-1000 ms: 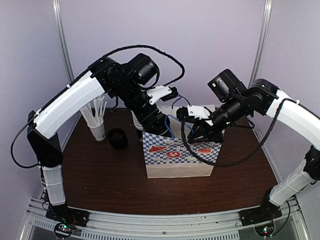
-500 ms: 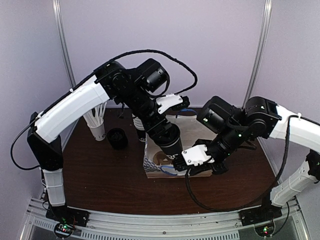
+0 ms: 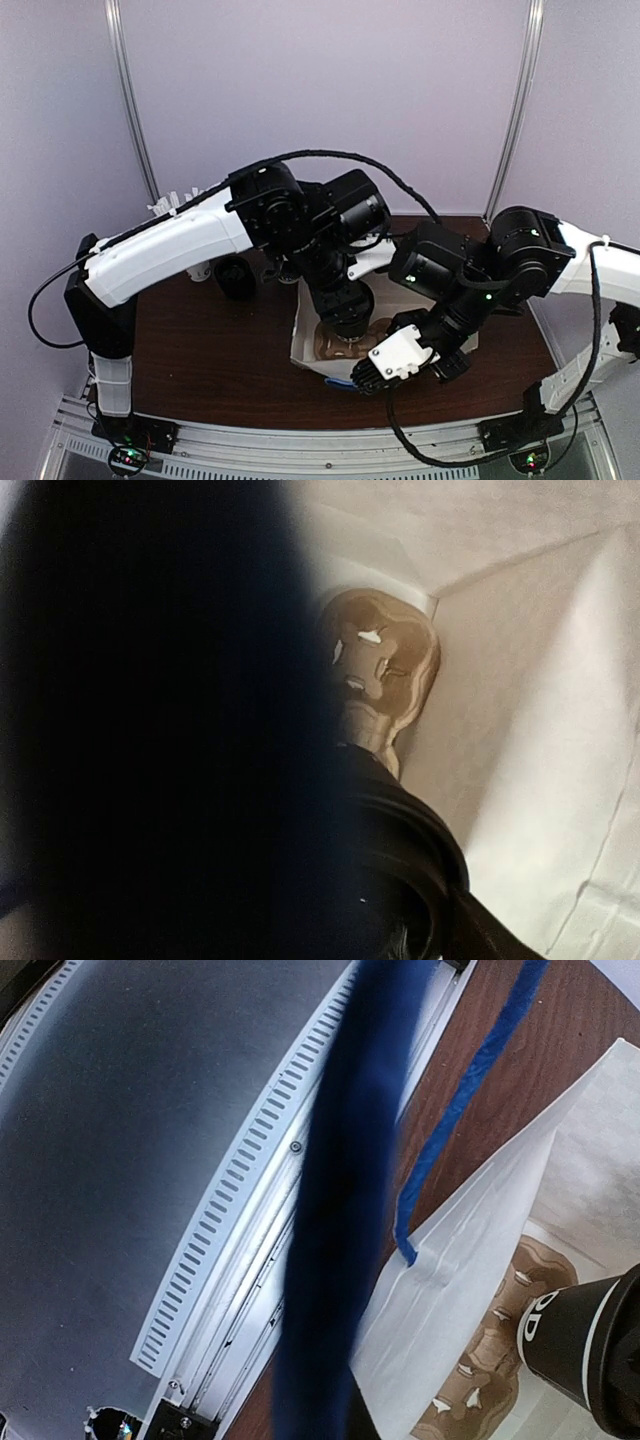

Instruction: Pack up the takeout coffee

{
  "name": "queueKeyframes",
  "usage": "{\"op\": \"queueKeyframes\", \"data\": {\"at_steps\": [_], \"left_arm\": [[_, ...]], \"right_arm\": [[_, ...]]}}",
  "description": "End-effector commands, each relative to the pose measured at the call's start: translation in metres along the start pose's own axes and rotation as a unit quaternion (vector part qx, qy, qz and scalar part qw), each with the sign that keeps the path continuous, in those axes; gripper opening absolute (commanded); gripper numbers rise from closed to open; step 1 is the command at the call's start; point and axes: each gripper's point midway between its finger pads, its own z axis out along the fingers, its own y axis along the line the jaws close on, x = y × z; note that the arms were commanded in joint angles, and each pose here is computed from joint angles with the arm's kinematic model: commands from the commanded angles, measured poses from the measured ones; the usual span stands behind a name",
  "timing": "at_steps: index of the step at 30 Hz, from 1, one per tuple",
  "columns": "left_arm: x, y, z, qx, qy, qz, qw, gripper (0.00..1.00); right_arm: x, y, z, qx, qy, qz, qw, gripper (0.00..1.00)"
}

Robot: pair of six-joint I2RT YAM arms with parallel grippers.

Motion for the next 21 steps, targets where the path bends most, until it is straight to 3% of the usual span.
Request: {"op": "queueKeyframes", "data": {"at_steps": [1, 10, 21], "left_arm": [[-0.001, 0.001, 0.009, -0.082, 0.008, 0.02, 0.996, 0.37], [0.005, -0.014, 0.016, -0.106, -0.013, 0.035, 0.994, 0.36], [0.015, -0.019, 0.024, -0.101, -0.021, 0.013, 0.995, 0.35]], "right_arm": [[-0.005, 0.02, 0.004, -0.04, 0.002, -0.003, 0.999, 0.0], [-0.015, 0.045, 0.008, -0.093, -0.003, -0.016, 0.996, 0.01], [-0.006, 0.039, 0.012, -0.077, 0.019, -0.027, 0.996, 0.07]]}}
